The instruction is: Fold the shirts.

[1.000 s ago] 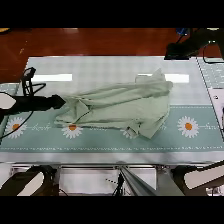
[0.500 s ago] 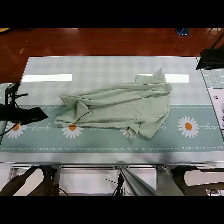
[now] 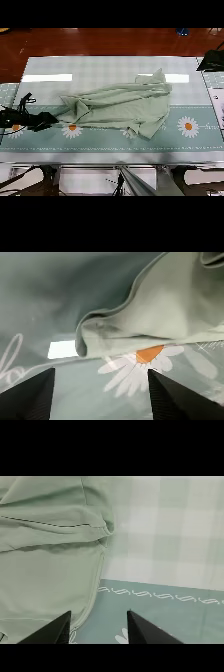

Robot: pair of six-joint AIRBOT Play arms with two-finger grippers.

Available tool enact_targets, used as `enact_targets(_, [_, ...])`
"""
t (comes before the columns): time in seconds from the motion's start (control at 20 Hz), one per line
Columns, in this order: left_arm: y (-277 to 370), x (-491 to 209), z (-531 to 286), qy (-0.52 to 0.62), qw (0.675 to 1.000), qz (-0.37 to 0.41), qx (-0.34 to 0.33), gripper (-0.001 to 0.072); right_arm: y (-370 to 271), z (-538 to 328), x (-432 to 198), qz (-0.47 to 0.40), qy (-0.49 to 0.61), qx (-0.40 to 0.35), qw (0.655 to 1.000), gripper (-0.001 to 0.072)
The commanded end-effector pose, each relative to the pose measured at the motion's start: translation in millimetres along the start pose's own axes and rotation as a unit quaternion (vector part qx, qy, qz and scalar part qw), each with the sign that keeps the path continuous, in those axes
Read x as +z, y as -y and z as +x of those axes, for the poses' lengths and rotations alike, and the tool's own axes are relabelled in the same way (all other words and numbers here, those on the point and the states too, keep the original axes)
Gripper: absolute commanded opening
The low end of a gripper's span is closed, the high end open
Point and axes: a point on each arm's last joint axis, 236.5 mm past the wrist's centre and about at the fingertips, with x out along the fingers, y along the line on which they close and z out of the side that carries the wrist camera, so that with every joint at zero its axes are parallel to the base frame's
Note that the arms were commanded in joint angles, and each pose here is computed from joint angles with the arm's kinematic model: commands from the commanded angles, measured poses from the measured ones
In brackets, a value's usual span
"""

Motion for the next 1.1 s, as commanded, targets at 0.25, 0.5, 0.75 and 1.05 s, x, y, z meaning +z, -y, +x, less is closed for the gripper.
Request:
enact_targets(0.25, [-2, 35, 44, 0.028, 0.992, -0.097, -0.078, 0.0654, -11, -1, 2, -0.005, 0.005, 0.025, 1.000, 0.0444])
enact_targets(0.5, [-2, 38, 50, 0.032, 0.992, -0.105, -0.065, 0.0320, -12, -1, 0, -0.005, 0.001, 0.026, 1.000, 0.0444])
enact_targets(0.75, [-4, 47, 46, 0.046, 0.992, -0.105, -0.060, 0.0332, -14, -7, -1, -0.007, 0.008, 0.024, 1.000, 0.0443])
enact_targets(1.05, [2, 63, 41, 0.062, 0.991, -0.102, -0.055, 0.0311, -14, -11, 2, -0.008, 0.016, 0.022, 1.000, 0.0436])
